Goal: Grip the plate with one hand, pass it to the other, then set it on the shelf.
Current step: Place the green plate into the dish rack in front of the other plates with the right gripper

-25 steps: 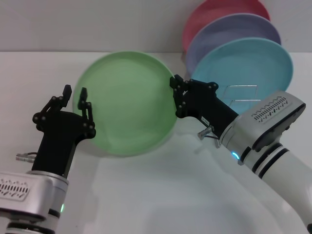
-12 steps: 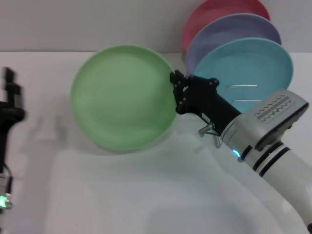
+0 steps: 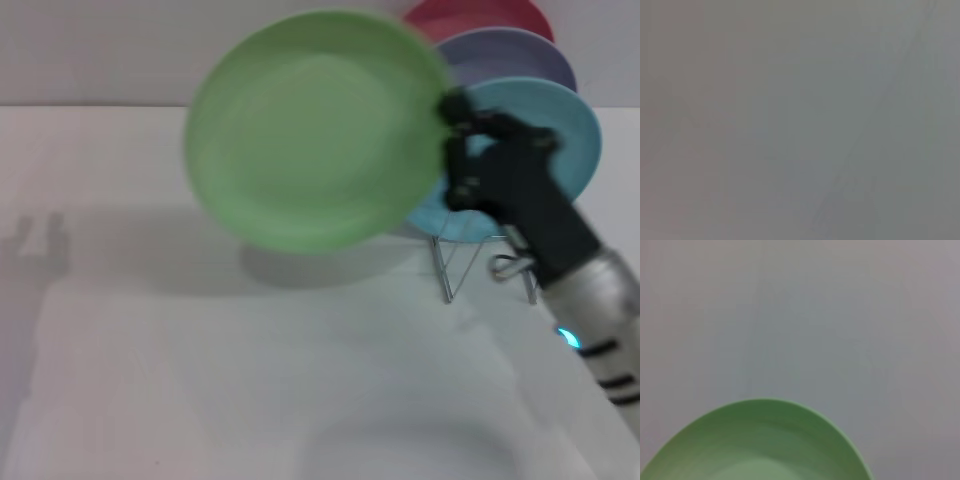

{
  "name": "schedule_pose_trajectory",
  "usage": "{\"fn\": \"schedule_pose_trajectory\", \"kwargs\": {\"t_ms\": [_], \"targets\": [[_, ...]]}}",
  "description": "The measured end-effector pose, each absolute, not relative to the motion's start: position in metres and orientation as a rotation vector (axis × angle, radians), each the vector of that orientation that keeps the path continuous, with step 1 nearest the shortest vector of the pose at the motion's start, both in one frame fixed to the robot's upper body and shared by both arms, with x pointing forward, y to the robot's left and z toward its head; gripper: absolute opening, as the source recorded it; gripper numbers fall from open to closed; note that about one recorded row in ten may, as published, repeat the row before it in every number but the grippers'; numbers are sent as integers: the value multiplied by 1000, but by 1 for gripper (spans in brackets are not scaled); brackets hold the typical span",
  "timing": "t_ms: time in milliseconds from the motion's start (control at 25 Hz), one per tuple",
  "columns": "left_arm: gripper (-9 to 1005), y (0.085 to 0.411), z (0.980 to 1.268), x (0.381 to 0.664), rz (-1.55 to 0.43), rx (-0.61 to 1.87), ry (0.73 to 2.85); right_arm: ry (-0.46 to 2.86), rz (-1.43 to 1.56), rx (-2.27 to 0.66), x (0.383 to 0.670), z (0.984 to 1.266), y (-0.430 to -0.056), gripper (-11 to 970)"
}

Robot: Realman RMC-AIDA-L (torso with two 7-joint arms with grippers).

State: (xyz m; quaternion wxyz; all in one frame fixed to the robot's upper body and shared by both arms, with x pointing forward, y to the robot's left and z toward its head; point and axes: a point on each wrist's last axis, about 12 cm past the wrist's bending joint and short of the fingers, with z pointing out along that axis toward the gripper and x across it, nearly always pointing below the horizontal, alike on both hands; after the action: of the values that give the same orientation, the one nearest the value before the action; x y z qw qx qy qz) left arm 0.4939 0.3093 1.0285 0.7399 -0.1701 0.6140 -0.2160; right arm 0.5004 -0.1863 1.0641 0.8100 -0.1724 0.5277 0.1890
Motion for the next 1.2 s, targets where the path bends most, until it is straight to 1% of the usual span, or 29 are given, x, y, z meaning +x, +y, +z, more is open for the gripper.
{"fn": "schedule_pose_trajectory", "kwargs": {"t_ms": [80,200,440,600,760,960,1200], "targets": [[409,315,1026,498,-488,-385,1371,1055,360,-320,486,1067,-199,18],[409,317,1026,499,-489,-388,1380,990,298,-261,471,1069,-218,19],[409,313,1027,501,-546,-366,1390,942,141,-256,458,1066,-259,18],[409,308,1029,503,-621,-350,1397,940,70,-297,459,1065,-275,17],[409,306,1029,504,-651,-363,1397,932,22,-353,465,1066,-286,17],[409,302,1027,503,-714,-407,1400,927,-29,-413,473,1069,-295,18],[409,300,1026,501,-724,-414,1398,925,-85,-489,482,1072,-301,18]]}}
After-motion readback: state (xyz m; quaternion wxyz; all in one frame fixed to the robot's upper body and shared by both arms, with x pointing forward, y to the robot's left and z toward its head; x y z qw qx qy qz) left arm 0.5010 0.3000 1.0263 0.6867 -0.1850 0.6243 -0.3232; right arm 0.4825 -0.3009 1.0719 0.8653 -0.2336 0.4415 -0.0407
